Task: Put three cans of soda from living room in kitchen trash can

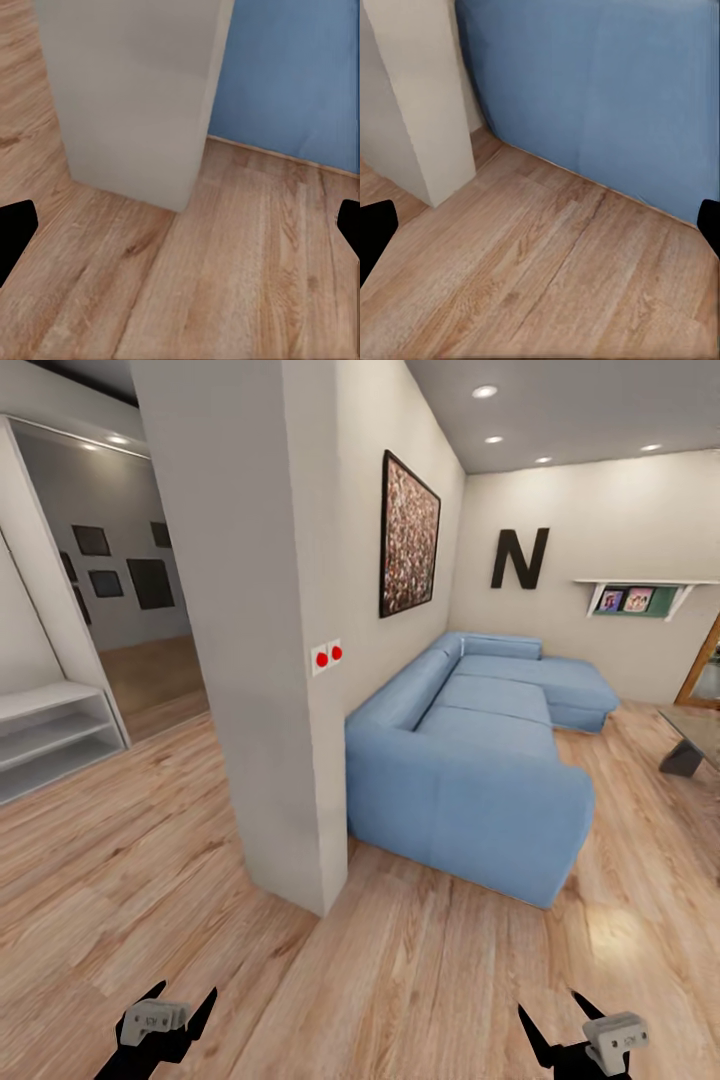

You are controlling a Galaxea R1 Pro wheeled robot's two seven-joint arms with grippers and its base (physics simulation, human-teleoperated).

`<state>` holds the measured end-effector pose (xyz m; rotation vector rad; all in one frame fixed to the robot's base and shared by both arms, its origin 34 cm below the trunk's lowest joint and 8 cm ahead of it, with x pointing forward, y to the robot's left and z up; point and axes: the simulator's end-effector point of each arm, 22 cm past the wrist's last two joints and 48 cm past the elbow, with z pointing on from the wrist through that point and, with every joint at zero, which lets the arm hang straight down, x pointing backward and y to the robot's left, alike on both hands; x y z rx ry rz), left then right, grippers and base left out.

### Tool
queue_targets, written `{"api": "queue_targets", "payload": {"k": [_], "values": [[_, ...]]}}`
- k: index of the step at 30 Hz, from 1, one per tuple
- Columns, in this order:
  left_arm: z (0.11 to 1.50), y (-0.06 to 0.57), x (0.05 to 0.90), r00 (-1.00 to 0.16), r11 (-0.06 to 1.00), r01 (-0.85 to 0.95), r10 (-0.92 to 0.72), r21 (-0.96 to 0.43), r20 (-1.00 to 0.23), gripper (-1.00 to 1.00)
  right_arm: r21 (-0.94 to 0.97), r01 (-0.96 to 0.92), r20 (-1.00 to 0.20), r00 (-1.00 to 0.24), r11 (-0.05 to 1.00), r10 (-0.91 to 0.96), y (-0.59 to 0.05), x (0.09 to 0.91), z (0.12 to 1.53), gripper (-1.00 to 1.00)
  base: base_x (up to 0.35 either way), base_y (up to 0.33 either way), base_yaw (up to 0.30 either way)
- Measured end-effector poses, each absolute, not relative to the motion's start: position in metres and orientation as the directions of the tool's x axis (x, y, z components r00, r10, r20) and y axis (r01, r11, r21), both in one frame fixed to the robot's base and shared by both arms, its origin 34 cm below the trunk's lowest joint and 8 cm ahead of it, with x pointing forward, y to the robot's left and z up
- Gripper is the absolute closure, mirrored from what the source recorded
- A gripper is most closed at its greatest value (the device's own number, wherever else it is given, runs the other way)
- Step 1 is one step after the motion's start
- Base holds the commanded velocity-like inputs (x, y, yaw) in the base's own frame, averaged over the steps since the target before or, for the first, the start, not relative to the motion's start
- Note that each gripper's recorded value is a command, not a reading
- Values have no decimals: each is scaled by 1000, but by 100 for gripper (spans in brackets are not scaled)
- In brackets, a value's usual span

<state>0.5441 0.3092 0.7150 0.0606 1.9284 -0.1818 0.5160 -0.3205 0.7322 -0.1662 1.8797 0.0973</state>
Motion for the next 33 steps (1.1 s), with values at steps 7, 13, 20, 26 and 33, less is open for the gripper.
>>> {"api": "queue_targets", "payload": {"k": [7,13,20,26,33], "values": [[714,309,544,-360,987,130,-45,-98,-932,-100,-4,-165,-951,-305,986,-55,-313,516,730,-100,0,0,-83],[712,309,543,-364,987,130,-45,-98,-930,-100,11,-160,-950,-310,987,-39,-308,515,728,-100,0,0,-93],[709,309,542,-371,987,129,-45,-100,-928,-100,16,-154,-948,-317,988,-34,-308,515,725,-100,0,0,-156],[706,309,541,-378,987,128,-45,-101,-925,-100,18,-153,-946,-323,988,-33,-308,514,723,-100,0,0,-168],[703,309,541,-385,987,127,-45,-102,-922,-100,19,-150,-944,-330,988,-32,-309,514,720,-100,0,0,-171]]}}
